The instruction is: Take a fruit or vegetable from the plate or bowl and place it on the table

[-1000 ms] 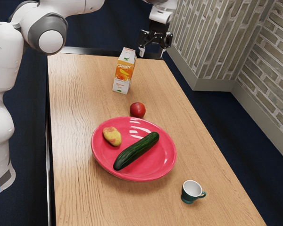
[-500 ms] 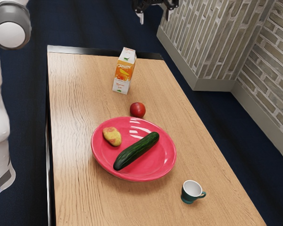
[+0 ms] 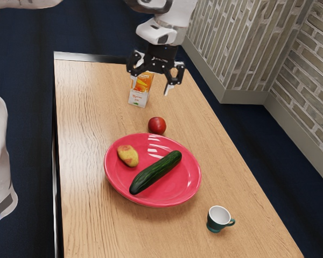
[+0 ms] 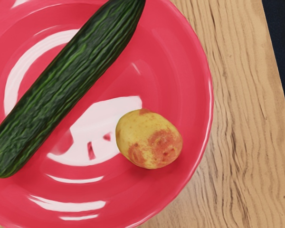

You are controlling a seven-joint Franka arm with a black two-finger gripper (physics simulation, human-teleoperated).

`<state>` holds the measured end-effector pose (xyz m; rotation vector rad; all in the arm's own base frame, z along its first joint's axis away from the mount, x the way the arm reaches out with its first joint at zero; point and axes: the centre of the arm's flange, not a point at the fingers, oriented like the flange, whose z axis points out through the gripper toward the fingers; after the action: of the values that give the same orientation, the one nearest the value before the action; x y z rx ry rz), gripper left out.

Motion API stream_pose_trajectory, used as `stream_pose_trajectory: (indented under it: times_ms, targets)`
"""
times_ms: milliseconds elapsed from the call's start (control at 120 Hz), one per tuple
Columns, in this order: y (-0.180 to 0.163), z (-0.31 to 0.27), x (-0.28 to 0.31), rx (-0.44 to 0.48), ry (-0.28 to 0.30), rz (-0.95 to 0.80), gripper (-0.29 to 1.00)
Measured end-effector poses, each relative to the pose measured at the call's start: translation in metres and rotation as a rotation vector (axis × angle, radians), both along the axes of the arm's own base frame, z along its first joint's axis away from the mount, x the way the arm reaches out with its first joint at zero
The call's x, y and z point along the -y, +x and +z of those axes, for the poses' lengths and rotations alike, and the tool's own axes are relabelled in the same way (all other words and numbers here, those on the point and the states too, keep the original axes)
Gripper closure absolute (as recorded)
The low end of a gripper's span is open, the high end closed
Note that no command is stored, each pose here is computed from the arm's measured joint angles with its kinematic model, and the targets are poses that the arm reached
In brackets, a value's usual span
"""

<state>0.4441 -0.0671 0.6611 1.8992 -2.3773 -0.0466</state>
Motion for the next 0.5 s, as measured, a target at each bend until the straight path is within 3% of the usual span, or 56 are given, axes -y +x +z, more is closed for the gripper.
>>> stream_pose_trajectory:
  times_ms: [283, 408, 500]
  targets:
    - [0.007, -0.042, 0.046, -0.011, 0.011, -0.055, 0.0]
    - [0.044, -0.092, 0.064, -0.065, 0.013, -0.062, 0.0]
    - [0.061, -0.101, 0.059, -0.052, 0.01, -0.035, 0.0]
